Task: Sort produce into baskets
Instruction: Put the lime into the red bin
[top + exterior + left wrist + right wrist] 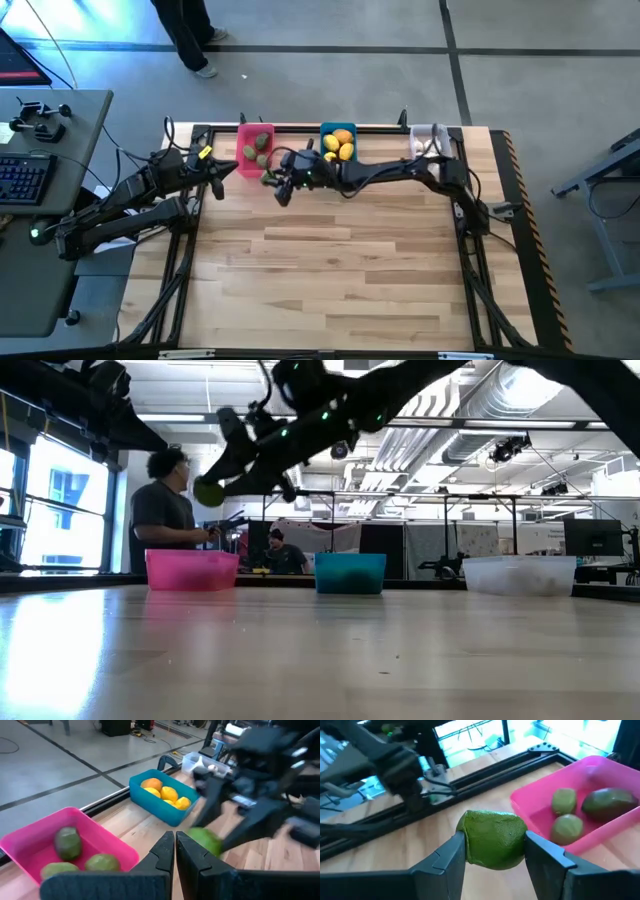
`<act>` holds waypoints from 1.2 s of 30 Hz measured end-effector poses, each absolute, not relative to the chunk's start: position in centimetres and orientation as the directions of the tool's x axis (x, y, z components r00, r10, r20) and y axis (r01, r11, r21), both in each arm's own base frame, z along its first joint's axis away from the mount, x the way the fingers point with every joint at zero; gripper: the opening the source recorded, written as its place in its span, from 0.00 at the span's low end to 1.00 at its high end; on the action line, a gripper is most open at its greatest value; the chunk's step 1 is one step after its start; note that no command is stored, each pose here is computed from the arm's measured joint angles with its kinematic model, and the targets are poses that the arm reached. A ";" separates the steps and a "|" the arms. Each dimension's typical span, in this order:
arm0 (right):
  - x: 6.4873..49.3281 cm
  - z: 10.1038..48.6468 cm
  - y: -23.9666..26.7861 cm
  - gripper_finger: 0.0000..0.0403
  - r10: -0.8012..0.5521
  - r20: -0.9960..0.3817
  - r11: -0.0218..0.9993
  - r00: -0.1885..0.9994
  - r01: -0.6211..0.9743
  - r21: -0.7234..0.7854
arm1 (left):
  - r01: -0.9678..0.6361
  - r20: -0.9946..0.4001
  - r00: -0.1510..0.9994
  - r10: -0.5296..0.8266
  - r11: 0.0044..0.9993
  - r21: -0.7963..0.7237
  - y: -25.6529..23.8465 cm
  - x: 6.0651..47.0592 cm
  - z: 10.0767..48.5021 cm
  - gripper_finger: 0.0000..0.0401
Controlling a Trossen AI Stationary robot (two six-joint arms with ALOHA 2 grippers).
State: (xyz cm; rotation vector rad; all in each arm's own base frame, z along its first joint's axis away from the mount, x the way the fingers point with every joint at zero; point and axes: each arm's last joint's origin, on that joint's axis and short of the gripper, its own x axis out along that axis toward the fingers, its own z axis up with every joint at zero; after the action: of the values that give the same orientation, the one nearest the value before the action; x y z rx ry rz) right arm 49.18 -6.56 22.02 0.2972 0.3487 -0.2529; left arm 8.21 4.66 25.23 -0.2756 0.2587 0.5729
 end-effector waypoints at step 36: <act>56.1 15.9 -15.2 0.56 -0.325 -0.479 0.832 0.815 0.487 0.264 | -0.579 -0.292 0.808 0.512 0.782 -0.230 4.8 8.3 25.5 0.01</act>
State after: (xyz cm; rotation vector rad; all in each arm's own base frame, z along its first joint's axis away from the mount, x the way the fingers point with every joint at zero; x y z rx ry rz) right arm 56.07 -15.18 15.86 0.3905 0.4344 -0.4451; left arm 8.31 4.76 25.46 -0.3182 0.2194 0.5937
